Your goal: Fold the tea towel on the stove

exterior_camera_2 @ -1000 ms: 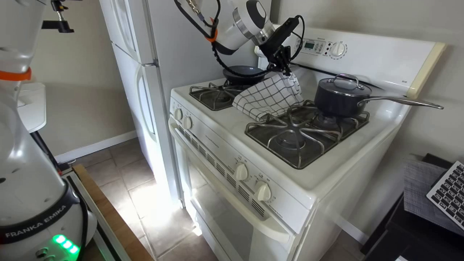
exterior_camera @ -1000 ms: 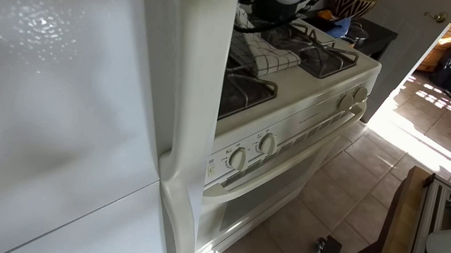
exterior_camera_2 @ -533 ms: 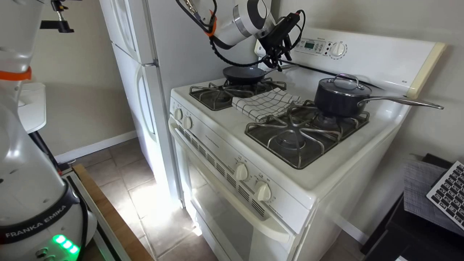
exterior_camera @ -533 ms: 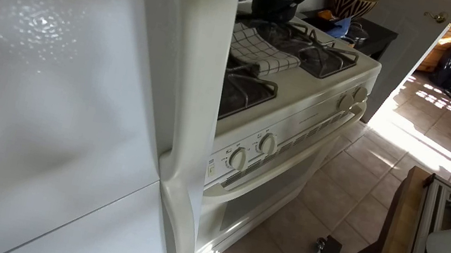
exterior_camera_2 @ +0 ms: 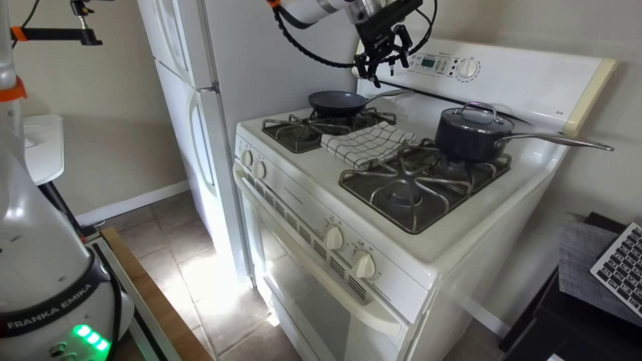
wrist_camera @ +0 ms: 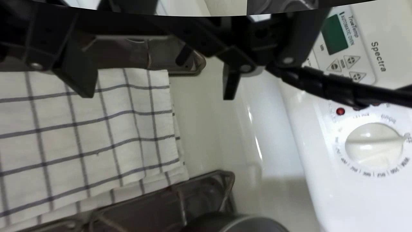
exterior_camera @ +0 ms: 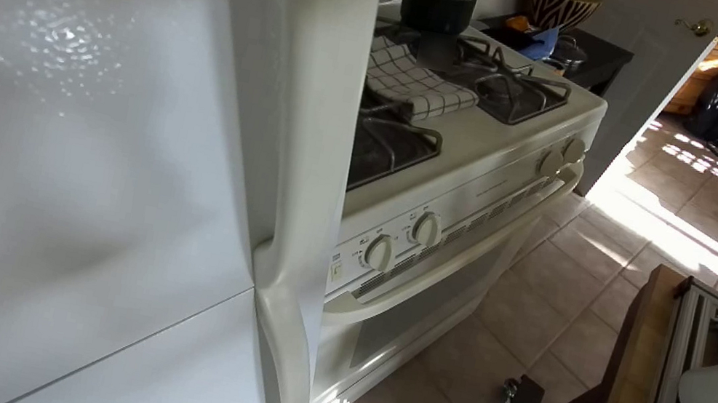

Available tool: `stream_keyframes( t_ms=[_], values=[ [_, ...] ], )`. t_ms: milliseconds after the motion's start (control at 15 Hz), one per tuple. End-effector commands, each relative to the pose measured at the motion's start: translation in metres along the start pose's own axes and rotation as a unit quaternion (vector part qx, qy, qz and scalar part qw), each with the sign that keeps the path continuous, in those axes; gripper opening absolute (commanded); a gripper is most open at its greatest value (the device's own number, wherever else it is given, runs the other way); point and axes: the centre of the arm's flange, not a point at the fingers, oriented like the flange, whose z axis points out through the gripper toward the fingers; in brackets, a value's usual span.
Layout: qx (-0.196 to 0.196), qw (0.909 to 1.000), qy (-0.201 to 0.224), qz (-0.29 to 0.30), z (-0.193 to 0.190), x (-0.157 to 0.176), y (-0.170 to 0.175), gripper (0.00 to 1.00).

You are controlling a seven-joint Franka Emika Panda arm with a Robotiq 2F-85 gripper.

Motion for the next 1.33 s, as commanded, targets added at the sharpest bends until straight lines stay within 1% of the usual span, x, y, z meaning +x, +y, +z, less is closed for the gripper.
stream_keyframes(
  t_ms=[0,133,400,467,533,600,667,800,933,1067,1133,1267],
  values=[
    [0.01,0.9999,-0.003,0.005,-0.007,-0.009,-0.002,1.0],
    [0.02,0.9998,-0.004,0.009,-0.015,-0.02,-0.007,1.0],
    [0.026,0.9996,-0.005,0.009,-0.013,-0.022,-0.013,1.0],
    [0.058,0.9983,-0.011,0.004,-0.014,-0.028,-0.028,1.0],
    [0.068,0.9976,-0.013,-0.001,-0.016,-0.033,-0.038,1.0],
    [0.094,0.9953,-0.021,-0.01,-0.02,-0.04,-0.05,1.0],
    [0.119,0.9923,-0.032,-0.012,-0.023,-0.045,-0.059,1.0],
    [0.171,0.9841,-0.04,-0.027,-0.034,-0.059,-0.077,1.0],
    [0.211,0.976,-0.027,-0.046,-0.042,-0.07,-0.09,1.0],
    [0.235,0.9695,0.003,-0.067,-0.047,-0.08,-0.104,1.0],
    [0.221,0.9729,0.01,-0.069,-0.044,-0.085,-0.111,1.0],
    [0.219,0.9722,0.024,-0.078,-0.037,-0.092,-0.123,1.0]
  ],
)
